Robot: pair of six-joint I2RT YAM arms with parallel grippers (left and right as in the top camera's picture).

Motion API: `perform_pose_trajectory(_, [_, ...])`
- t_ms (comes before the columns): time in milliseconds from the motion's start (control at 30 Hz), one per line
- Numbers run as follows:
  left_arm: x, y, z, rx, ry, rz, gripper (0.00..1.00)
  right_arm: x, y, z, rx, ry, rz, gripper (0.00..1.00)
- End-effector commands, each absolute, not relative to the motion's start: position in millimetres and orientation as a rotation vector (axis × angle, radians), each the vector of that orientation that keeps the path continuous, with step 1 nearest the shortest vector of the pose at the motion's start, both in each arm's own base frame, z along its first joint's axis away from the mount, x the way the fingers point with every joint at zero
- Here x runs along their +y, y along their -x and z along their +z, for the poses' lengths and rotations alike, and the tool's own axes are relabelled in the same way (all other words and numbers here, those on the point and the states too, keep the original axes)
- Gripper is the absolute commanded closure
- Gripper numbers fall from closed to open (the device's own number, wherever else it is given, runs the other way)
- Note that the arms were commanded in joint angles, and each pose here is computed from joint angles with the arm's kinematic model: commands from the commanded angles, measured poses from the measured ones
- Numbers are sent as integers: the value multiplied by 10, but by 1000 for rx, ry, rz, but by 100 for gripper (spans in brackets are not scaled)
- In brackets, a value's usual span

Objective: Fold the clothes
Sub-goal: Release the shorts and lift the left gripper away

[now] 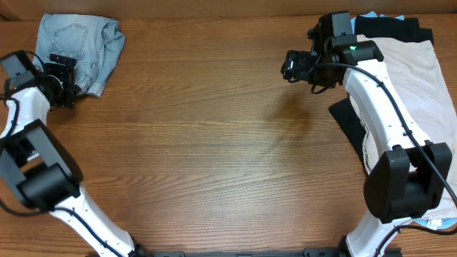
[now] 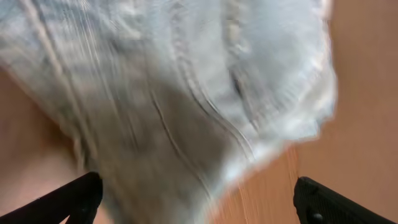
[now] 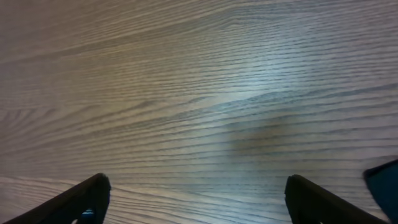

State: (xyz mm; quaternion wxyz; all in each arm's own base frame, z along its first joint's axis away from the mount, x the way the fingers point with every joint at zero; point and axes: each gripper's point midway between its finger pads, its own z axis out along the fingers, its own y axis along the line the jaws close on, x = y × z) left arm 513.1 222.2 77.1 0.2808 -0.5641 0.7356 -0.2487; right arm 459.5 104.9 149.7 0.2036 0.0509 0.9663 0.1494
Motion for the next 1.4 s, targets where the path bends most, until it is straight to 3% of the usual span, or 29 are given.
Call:
perform_pose_trajectory(0, [2175,-4978,2130,1901,1215,-510,0,1104,-4624,1732,2640,-122,484,2])
perform_pose_trajectory(233, [1688,-4252,3315,1909,960,-352,0,1187,-4551,2054,2572,-56,556,0])
perform_pose_trajectory(433, [1052,-3761,3686,2045,573,-231,0,1117,-4510,2750,2391,136,454,0])
perform_pose_trajectory(567, [773,-3591,3643,2133,426,-184,0,912,-4402,3412,2233,96,328,0])
perform_pose_trajectory(767, [853,-3435,3283,2284,519,-111,0,758,-4033,4050,2079,69,274,0])
perform_pose_trajectory(1367, [912,-3620,2847,2413,562,-130,0,735,-3873,3961,2137,67,271,0])
